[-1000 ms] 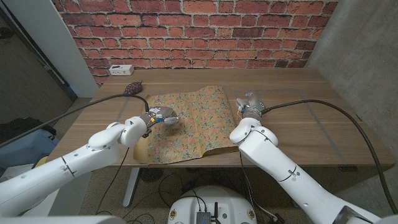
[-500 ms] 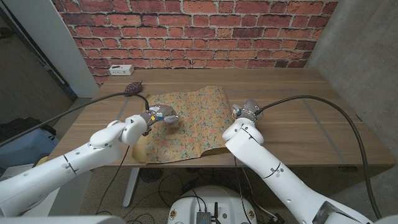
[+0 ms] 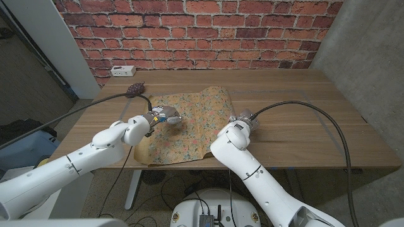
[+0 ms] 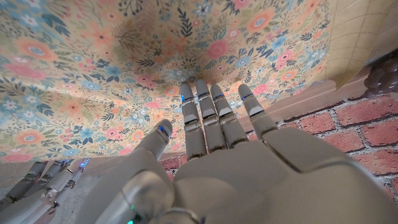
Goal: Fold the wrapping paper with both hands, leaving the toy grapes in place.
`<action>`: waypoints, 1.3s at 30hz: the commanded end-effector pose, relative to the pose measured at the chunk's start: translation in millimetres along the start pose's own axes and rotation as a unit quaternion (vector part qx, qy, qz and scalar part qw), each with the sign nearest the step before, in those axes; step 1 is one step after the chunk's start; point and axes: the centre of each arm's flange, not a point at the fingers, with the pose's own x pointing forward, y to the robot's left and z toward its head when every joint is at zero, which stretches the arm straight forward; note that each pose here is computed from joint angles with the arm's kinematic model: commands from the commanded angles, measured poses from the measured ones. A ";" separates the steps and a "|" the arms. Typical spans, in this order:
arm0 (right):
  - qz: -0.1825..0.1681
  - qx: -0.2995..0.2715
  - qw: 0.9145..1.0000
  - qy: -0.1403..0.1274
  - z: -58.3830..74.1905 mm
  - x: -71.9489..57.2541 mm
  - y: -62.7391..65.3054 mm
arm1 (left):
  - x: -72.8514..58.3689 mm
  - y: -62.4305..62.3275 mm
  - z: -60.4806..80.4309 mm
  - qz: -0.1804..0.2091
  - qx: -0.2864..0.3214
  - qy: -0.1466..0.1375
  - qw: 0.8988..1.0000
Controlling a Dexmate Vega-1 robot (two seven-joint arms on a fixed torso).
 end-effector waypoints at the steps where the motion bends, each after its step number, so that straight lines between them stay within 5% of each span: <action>1: -0.066 -0.060 0.996 0.017 6.4 -4.9 -37.1 | 3.6 0.7 0.0 -0.003 -0.002 -0.002 1.000; 16: -0.009 -0.087 0.996 -0.009 24.4 1.7 -33.5 | 7.8 -0.7 -0.7 -0.007 -0.009 -0.002 1.000; 30: -0.006 -0.171 0.983 0.075 38.4 5.7 -25.4 | 12.8 -0.1 -5.3 -0.007 -0.013 -0.004 1.000; 35: 0.023 -0.198 0.972 0.121 43.3 9.7 -22.8 | 15.2 0.8 -6.7 -0.006 -0.014 -0.004 1.000; 39: 0.058 -0.199 0.969 0.134 45.3 13.2 -22.8 | 17.2 0.6 -7.8 -0.007 -0.014 -0.003 1.000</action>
